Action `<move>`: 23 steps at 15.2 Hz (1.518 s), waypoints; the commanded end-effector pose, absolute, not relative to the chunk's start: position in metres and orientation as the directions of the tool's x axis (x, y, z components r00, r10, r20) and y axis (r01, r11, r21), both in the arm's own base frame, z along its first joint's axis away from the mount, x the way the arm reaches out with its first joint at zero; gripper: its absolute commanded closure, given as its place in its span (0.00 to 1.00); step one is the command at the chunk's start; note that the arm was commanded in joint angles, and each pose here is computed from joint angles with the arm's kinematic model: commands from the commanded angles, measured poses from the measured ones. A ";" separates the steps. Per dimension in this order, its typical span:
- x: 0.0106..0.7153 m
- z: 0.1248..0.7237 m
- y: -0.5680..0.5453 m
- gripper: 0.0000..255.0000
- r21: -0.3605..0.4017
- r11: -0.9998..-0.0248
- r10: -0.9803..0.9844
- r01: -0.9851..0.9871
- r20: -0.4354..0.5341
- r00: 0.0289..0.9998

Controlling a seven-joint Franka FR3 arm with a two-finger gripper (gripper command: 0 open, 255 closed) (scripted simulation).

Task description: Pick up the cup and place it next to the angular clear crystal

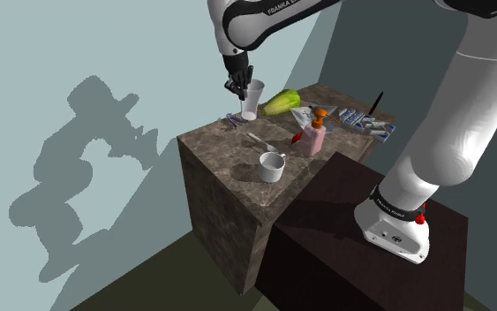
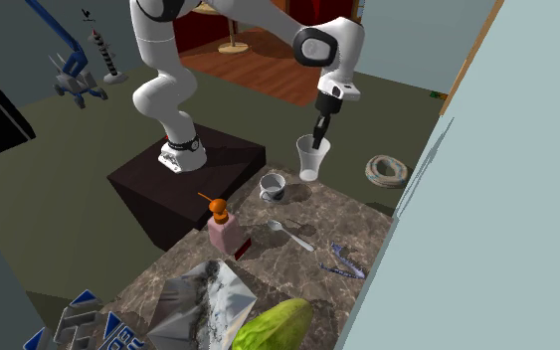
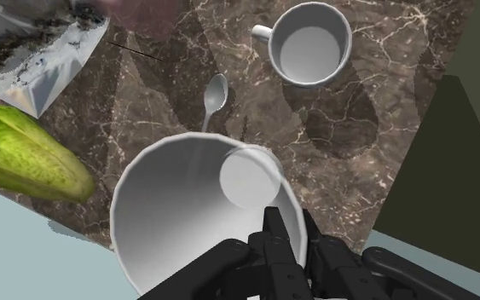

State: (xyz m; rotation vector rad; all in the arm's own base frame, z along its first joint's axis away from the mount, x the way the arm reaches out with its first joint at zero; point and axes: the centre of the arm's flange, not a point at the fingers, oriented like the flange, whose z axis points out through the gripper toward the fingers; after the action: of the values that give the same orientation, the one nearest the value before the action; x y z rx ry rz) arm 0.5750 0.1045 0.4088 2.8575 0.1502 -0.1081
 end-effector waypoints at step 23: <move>0.602 0.401 -0.180 1.00 0.270 -0.956 0.093 0.114 -0.088 0.992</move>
State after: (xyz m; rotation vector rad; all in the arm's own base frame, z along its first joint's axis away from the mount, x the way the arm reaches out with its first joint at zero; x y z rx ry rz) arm 0.6014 -0.1784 0.4047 2.8577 0.1502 -0.1088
